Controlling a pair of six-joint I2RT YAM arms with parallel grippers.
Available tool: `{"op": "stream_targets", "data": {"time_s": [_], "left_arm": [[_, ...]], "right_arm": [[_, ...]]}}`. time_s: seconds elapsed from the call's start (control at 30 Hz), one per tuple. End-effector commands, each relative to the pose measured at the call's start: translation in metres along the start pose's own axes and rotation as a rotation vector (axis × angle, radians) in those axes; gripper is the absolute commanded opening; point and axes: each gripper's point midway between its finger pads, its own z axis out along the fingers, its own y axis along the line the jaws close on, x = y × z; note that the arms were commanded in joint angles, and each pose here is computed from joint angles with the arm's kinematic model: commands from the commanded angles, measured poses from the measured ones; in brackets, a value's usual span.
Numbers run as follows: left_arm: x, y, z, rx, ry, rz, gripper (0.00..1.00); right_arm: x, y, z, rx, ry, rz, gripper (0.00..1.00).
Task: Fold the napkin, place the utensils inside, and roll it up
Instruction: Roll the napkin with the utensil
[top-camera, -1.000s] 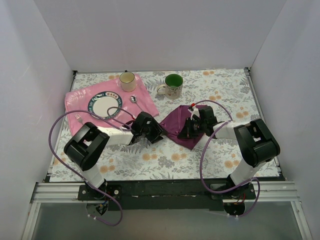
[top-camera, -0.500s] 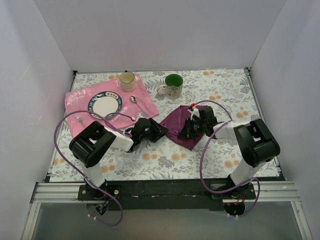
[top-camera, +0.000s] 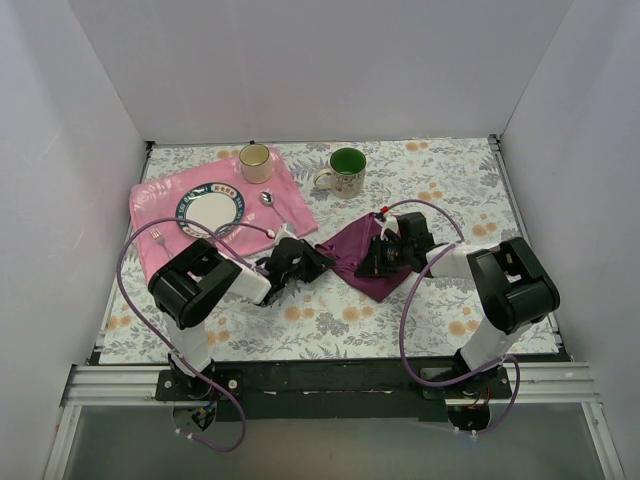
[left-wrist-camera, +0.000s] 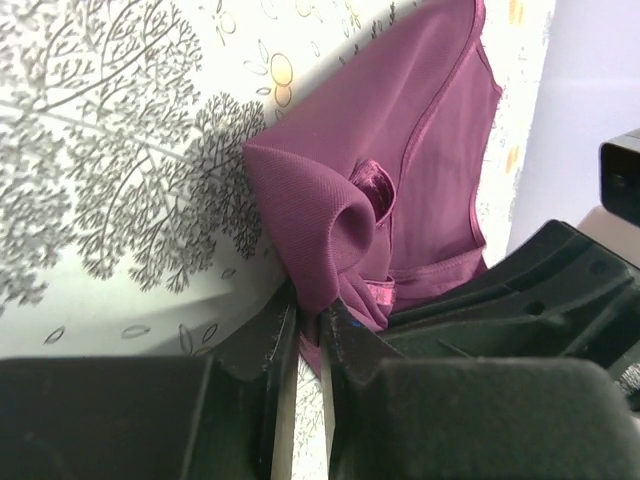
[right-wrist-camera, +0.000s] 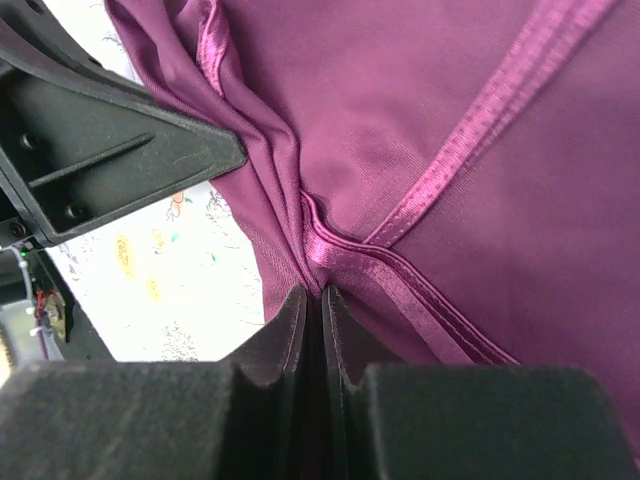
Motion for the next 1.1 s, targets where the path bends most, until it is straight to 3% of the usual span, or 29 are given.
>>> {"op": "stream_targets", "data": {"time_s": [0.0, 0.07, 0.1, 0.2, 0.33, 0.43, 0.7, 0.8, 0.93, 1.07], "left_arm": [[0.001, 0.036, 0.004, -0.209, 0.027, 0.110, 0.02], [0.000, 0.023, 0.012, -0.233, 0.056, 0.113, 0.00], [0.003, 0.028, 0.014, -0.321, 0.101, 0.113, 0.00], [0.013, 0.037, 0.010, -0.439, 0.179, 0.088, 0.00], [0.025, 0.035, 0.000, -0.507, 0.267, 0.052, 0.00], [0.021, 0.026, -0.002, -0.515, 0.268, 0.062, 0.00], [0.022, 0.021, -0.007, -0.511, 0.277, 0.049, 0.00], [0.024, 0.022, -0.010, -0.511, 0.283, 0.031, 0.00], [0.025, 0.014, -0.014, -0.495, 0.292, 0.015, 0.00], [0.024, 0.010, -0.016, -0.517, 0.301, -0.006, 0.00]], "right_arm": [[0.076, -0.051, -0.011, 0.241, 0.233, 0.045, 0.01], [0.073, -0.048, -0.013, 0.254, 0.243, 0.013, 0.01], [0.058, -0.042, -0.015, 0.284, 0.225, -0.060, 0.02], [0.035, -0.032, -0.023, 0.357, 0.211, -0.164, 0.16], [0.003, -0.019, -0.042, 0.495, 0.144, -0.297, 0.49], [-0.015, 0.002, -0.050, 0.526, 0.067, -0.386, 0.59], [-0.032, 0.064, -0.056, 0.442, -0.141, -0.560, 0.66], [-0.021, 0.083, -0.045, 0.329, -0.138, -0.626, 0.64], [-0.005, 0.074, -0.032, 0.310, -0.123, -0.684, 0.55], [-0.003, 0.069, -0.026, 0.335, -0.161, -0.745, 0.59]]}}
